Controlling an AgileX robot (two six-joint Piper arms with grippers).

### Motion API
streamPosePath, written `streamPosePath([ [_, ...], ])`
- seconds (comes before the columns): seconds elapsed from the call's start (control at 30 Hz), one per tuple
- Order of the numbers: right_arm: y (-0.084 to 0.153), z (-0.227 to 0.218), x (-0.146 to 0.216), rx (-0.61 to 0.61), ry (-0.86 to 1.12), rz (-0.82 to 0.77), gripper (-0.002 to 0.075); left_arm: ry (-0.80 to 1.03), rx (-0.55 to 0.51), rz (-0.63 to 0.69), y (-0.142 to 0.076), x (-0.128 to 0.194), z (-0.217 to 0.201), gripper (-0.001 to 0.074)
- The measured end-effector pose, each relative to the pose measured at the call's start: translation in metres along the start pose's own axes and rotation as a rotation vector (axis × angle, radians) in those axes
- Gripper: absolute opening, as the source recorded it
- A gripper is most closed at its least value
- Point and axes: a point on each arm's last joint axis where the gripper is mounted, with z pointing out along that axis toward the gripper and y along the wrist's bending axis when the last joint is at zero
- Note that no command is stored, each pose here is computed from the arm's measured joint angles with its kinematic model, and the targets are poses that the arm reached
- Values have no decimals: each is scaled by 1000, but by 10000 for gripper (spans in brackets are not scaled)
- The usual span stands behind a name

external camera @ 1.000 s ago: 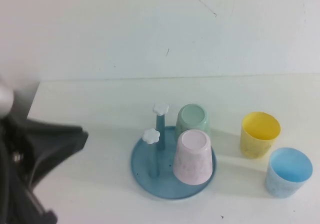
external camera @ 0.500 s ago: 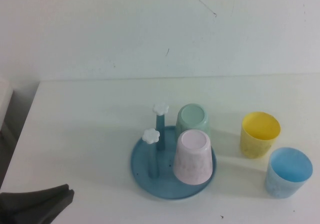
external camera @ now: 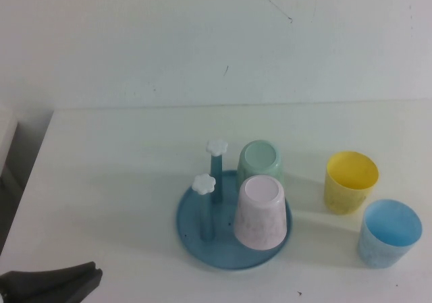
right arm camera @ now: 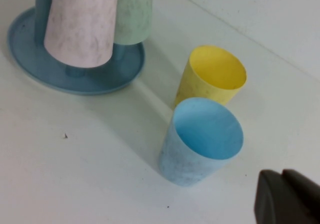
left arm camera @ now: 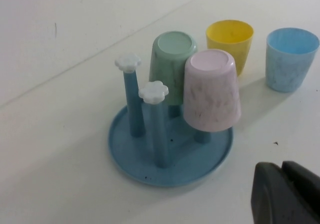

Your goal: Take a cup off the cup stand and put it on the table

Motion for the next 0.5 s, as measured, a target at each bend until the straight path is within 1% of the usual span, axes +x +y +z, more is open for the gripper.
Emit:
streamPosePath([
  [0.4, 0, 0, 0, 0, 0, 0, -1, 83, 3, 0, 0, 13, 2, -1],
  [0.43, 0, 0, 0, 0, 0, 0, -1, 87, -4, 0, 0, 15, 1, -1],
  [0.5, 0, 0, 0, 0, 0, 0, -1, 80, -57, 13, 5, 22, -1, -1],
])
